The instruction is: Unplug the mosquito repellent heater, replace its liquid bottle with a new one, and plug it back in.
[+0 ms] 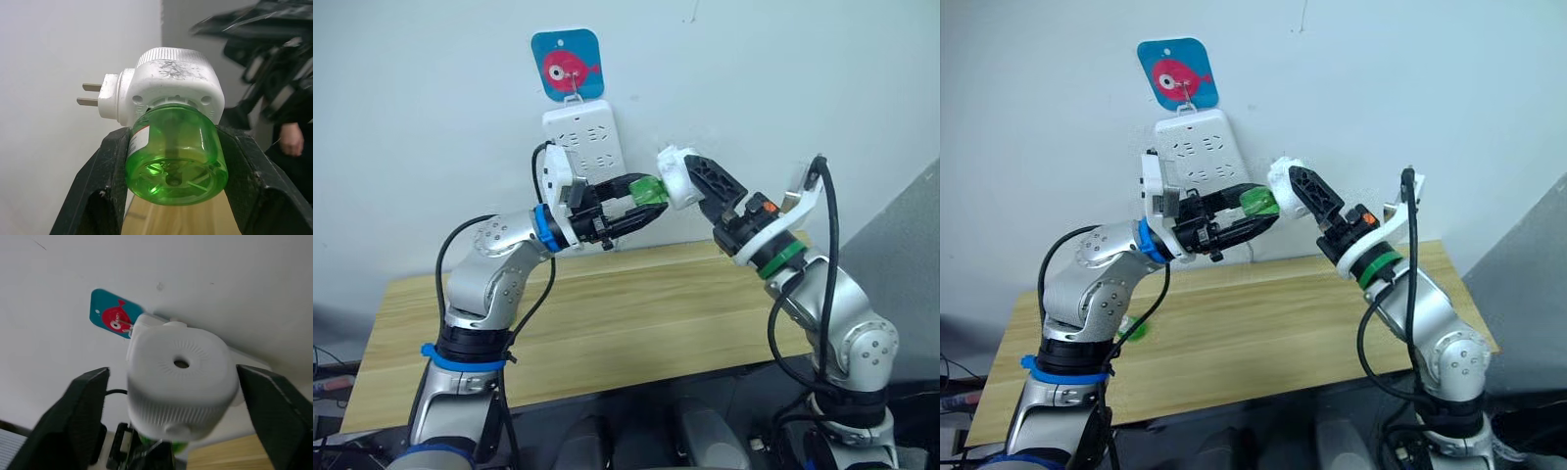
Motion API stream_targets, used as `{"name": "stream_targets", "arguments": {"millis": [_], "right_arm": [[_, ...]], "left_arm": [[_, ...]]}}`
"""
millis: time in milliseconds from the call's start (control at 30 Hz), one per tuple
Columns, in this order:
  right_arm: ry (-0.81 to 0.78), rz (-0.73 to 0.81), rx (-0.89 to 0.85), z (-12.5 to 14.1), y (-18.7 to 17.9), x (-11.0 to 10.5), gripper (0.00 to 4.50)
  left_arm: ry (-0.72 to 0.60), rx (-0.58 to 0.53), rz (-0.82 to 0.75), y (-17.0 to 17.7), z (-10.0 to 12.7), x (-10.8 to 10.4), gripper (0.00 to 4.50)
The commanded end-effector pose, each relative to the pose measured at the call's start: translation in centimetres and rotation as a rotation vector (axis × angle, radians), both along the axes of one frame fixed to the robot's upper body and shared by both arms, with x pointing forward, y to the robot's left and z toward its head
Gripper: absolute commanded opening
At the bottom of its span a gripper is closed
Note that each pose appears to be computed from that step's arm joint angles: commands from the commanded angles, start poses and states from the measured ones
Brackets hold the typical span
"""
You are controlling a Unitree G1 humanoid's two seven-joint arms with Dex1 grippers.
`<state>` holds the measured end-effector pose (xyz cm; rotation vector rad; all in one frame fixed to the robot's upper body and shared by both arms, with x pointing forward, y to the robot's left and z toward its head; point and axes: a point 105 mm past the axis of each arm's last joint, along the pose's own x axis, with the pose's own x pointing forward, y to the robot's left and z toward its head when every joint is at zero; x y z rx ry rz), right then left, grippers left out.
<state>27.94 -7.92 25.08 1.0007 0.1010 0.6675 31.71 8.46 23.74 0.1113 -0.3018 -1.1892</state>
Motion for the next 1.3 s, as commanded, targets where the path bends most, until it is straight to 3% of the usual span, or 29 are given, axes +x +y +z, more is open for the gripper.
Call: {"name": "stream_targets", "arguments": {"millis": [33, 167, 233, 367, 533, 1300], "right_arm": [[-0.042, 0.047, -0.033, 0.3, -2.1, -1.3, 4.5], [0.027, 0.105, -0.262, -2.9, -4.9, -1.5, 4.5], [0.032, 0.212, -0.34, -3.7, -5.3, -1.8, 4.5], [0.012, 0.465, -0.372, -3.9, -4.6, -2.9, 4.5], [0.052, 0.694, -0.376, -4.7, -3.4, -4.1, 4.5], [0.098, 0.855, -0.274, -5.9, 0.2, -3.8, 4.5]], "left_arm": [[-0.069, 0.032, -0.026, 0.4, 0.6, -0.3, 2.27], [-0.07, 0.115, -0.068, 1.0, -1.3, -0.9, 2.27], [-0.071, 0.181, -0.127, 1.2, -2.5, -1.9, 2.27], [-0.117, 0.291, -0.227, 1.3, -4.5, -3.7, 2.27], [-0.164, 0.315, -0.265, 1.0, -5.2, -4.5, 2.27], [-0.204, 0.265, -0.319, -1.1, -4.7, -5.7, 2.27]]}}
